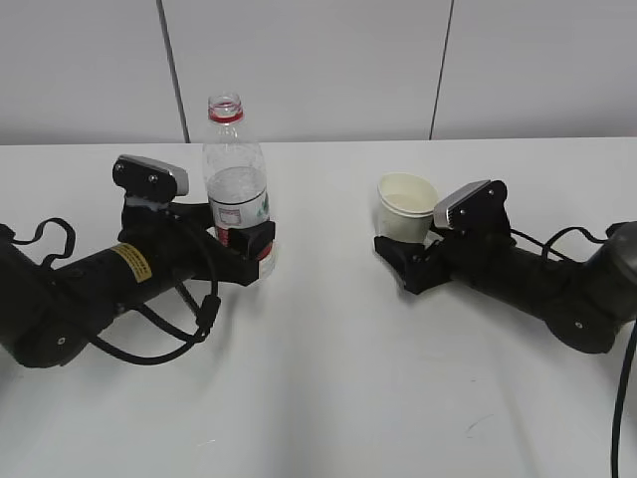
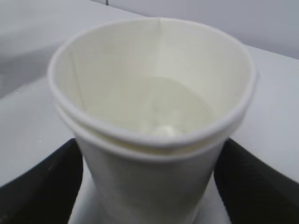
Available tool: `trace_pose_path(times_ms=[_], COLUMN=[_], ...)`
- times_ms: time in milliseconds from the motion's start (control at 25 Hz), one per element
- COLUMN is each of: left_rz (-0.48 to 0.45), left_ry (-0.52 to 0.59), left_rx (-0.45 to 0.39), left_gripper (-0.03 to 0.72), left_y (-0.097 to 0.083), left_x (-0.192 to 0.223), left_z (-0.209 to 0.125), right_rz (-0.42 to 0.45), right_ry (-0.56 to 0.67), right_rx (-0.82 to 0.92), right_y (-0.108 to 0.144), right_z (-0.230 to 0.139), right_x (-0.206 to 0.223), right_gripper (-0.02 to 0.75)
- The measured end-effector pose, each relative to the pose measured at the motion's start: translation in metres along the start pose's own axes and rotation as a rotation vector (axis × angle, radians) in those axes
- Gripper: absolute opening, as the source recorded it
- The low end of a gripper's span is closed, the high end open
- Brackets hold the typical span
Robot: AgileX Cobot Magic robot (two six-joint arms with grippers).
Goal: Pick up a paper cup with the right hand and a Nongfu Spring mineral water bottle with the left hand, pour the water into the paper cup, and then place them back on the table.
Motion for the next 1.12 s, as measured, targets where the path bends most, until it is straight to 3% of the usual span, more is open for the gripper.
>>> trace_pose_path(times_ms=[240, 400, 480, 680, 800, 880, 1000, 1120], left_rz=[0.032, 0.133, 0.223, 0.442, 0.549, 0.580, 0.602, 0.632], left_ry=[0.060, 0.068, 0.070, 0.046, 0.015, 0.038, 0.189, 0.456], left_rx=[-0.028, -0.048, -0.031, -0.017, -0.040, -0.048, -0.079, -0.146], left_gripper=[0.567, 0.567, 0.567, 0.568, 0.567, 0.565, 0.559, 0.554], left_y=[-0.002, 0.007, 0.024, 0.088, 0.124, 0.139, 0.153, 0.163], left_x=[-0.029, -0.061, -0.074, -0.106, -0.126, -0.129, -0.120, -0.116], left_z=[-0.013, -0.012, -0.006, 0.017, 0.025, 0.027, 0.024, 0.027], right_rz=[-0.024, -0.137, -0.237, -0.492, -0.567, -0.573, -0.539, -0.502], right_ry=[0.054, 0.092, 0.107, 0.103, 0.104, 0.128, 0.236, 0.437], right_rx=[0.058, 0.129, 0.160, 0.217, 0.224, 0.231, 0.276, 0.337], right_y=[0.010, 0.001, -0.017, -0.089, -0.120, -0.130, -0.138, -0.146], right_z=[-0.002, 0.000, -0.001, -0.008, -0.012, -0.013, -0.016, -0.011], right_x=[-0.029, -0.057, -0.072, -0.111, -0.124, -0.122, -0.115, -0.117], right_gripper=[0.661, 0.660, 0.652, 0.636, 0.629, 0.626, 0.618, 0.612])
Point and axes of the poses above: a point on each arm's last joint axis where the gripper is mounted, x pointing out along that axis toward the gripper, y along the wrist's bending axis when the last joint is at zero, z = x × y, the point moved 8 cm from there along x, pointing out along that axis toward the gripper, and after that the axes turned 7 degrees about -x, right-handed, at the moved point
